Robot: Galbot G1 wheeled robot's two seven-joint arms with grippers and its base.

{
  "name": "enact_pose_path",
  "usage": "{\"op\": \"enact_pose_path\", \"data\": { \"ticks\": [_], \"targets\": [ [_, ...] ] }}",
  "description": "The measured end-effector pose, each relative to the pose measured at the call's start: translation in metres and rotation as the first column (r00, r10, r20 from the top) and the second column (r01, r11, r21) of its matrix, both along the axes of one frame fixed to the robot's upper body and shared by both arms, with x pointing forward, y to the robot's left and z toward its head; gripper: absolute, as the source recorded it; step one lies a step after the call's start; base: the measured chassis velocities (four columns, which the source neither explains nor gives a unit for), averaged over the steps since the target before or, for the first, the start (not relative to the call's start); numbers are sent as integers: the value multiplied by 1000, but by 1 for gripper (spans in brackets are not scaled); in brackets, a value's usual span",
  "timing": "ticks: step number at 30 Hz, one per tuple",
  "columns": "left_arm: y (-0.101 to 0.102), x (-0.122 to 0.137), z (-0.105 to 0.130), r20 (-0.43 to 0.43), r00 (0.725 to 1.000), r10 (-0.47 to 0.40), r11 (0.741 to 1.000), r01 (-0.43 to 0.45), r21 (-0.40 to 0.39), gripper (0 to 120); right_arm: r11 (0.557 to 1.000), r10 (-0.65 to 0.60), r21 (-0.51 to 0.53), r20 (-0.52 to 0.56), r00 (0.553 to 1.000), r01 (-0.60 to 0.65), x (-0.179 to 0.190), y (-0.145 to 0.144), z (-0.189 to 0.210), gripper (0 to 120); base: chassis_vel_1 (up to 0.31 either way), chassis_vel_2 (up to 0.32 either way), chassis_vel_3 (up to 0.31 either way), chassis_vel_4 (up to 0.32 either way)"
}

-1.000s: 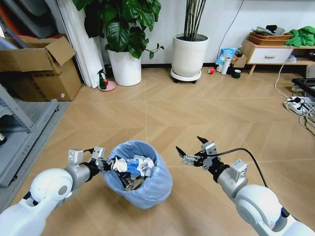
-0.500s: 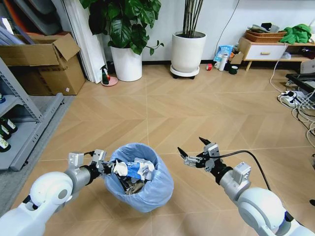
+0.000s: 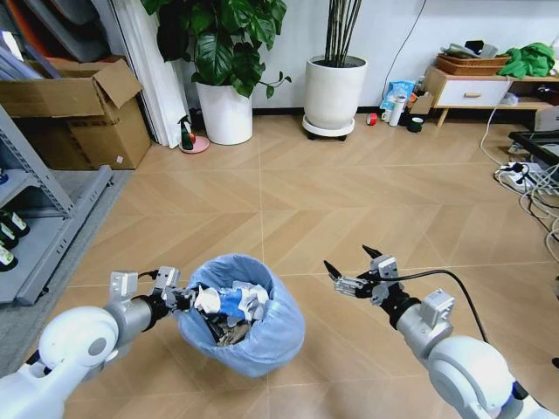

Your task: Pick up the trash bin and place the garbage on the floor into it.

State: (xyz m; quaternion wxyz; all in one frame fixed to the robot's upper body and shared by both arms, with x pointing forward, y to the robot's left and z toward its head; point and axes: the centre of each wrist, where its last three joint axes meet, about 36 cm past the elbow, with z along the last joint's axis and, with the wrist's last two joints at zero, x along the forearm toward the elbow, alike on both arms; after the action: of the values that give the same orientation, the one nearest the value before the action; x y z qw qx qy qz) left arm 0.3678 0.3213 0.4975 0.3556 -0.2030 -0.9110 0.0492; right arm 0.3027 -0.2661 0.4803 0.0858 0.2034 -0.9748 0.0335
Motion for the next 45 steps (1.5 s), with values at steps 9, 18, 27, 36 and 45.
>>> {"op": "enact_pose_path", "data": {
  "ticks": [9,18,27,36,45],
  "targets": [
    [-3,-13,3,-8,1000,-8,1000,8,14,0,1000,27,-17,26,999,-27,-9,-2,0,100,0,0,0,0],
    [-5,-20,4,-9,1000,-10,1000,10,22,0,999,37,-30,23,999,-37,-15,2,-1,100,0,0,0,0],
    [-7,-22,4,-9,1000,-11,1000,11,24,0,999,37,-34,24,999,-37,-18,2,1,100,33,-33,-39,29],
    [-8,-24,5,-8,1000,-13,1000,14,25,0,999,37,-32,26,999,-36,-19,2,1,100,71,-65,-69,61],
    [-9,-26,4,-8,1000,-13,1000,13,24,0,999,36,-24,34,999,-35,-22,2,-2,100,24,-27,-26,33]
  ]
}}
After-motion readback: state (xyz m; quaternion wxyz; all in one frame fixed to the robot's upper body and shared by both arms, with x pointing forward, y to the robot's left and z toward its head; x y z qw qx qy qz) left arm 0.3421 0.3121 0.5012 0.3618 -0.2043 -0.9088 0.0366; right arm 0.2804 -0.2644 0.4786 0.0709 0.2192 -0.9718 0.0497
